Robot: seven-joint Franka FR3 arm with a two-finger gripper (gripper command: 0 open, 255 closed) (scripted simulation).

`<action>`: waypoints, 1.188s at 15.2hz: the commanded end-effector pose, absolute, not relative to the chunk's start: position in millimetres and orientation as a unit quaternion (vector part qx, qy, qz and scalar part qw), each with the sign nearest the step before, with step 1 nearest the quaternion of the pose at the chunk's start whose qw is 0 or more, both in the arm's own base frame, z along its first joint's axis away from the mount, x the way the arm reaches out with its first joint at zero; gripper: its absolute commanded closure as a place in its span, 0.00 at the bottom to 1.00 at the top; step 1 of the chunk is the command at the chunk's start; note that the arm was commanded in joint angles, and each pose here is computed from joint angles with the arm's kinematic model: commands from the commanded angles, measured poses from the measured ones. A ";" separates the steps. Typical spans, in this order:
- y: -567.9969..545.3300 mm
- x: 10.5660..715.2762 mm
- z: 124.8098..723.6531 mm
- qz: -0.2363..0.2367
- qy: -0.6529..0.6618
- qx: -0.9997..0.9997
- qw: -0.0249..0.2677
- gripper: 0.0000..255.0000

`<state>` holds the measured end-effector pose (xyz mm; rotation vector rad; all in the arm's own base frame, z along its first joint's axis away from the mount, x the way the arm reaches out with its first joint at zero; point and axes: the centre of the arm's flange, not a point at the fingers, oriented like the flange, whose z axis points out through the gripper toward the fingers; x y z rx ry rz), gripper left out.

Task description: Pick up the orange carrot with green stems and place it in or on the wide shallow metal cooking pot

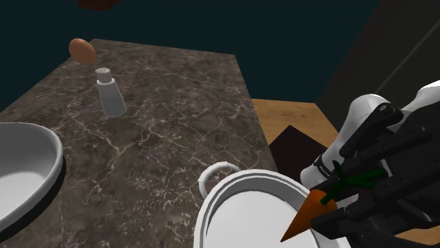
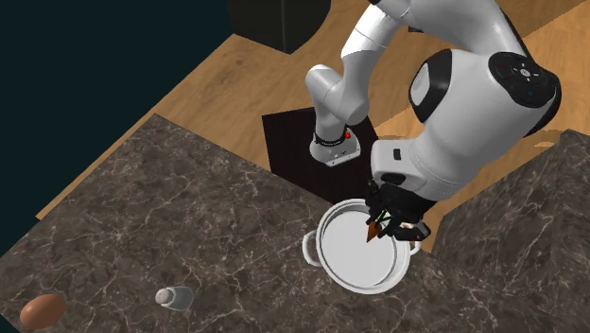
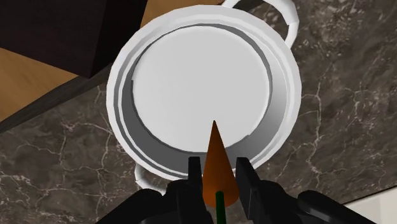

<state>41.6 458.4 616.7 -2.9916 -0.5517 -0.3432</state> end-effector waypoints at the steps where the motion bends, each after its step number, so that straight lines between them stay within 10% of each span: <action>1: 458.9 42.1 606.1 -0.112 -0.180 -0.976 0.040 1.00; 11: 458.9 42.1 594.4 -0.112 -0.180 -0.976 0.040 1.00; 12: 458.9 42.1 594.4 -0.112 -0.180 -0.976 0.040 0.00; 18: 457.3 39.4 607.2 -0.112 -0.180 -0.976 0.040 0.00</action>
